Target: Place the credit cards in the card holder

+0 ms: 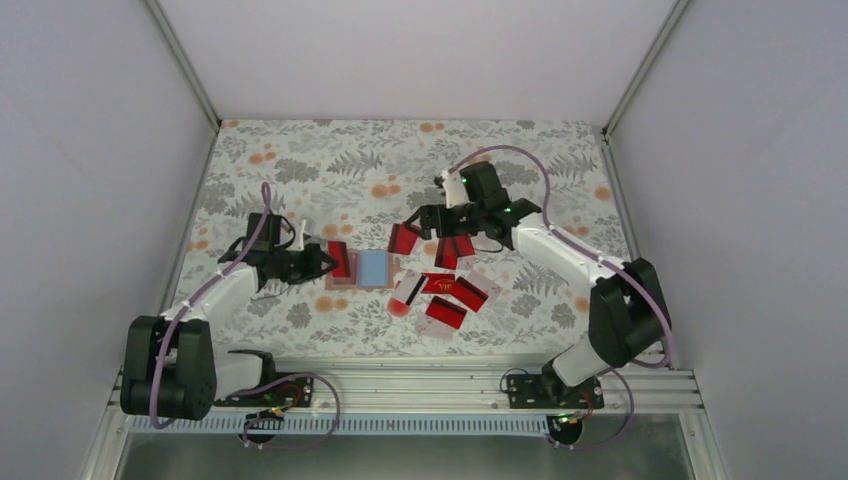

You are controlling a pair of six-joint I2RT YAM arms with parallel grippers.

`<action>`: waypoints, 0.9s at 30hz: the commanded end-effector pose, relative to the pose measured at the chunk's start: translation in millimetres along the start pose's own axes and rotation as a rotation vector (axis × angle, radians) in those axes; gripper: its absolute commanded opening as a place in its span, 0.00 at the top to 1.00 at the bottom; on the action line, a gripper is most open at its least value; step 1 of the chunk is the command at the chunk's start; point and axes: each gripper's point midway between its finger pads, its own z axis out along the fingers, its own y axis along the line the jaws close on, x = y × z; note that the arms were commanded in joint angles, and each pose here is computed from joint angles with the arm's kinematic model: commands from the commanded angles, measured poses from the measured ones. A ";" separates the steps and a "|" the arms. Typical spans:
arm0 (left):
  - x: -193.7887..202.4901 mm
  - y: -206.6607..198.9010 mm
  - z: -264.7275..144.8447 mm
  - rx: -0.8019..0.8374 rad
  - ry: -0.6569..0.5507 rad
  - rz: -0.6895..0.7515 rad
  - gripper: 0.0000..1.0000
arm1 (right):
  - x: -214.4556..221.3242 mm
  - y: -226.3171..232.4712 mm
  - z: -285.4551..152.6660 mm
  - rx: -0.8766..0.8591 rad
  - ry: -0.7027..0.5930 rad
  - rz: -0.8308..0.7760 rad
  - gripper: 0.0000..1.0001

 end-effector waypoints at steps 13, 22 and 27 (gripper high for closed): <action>-15.4 3.2 24.0 0.123 -0.102 0.065 0.98 | 46.6 21.9 79.9 -0.036 0.201 -0.118 0.29; -16.2 7.1 31.2 0.132 -0.094 0.065 0.98 | 73.8 44.0 100.3 -0.127 0.299 -0.203 0.36; -14.2 8.8 34.1 0.132 -0.081 0.062 0.98 | 78.9 32.7 112.6 -0.085 0.326 -0.201 0.40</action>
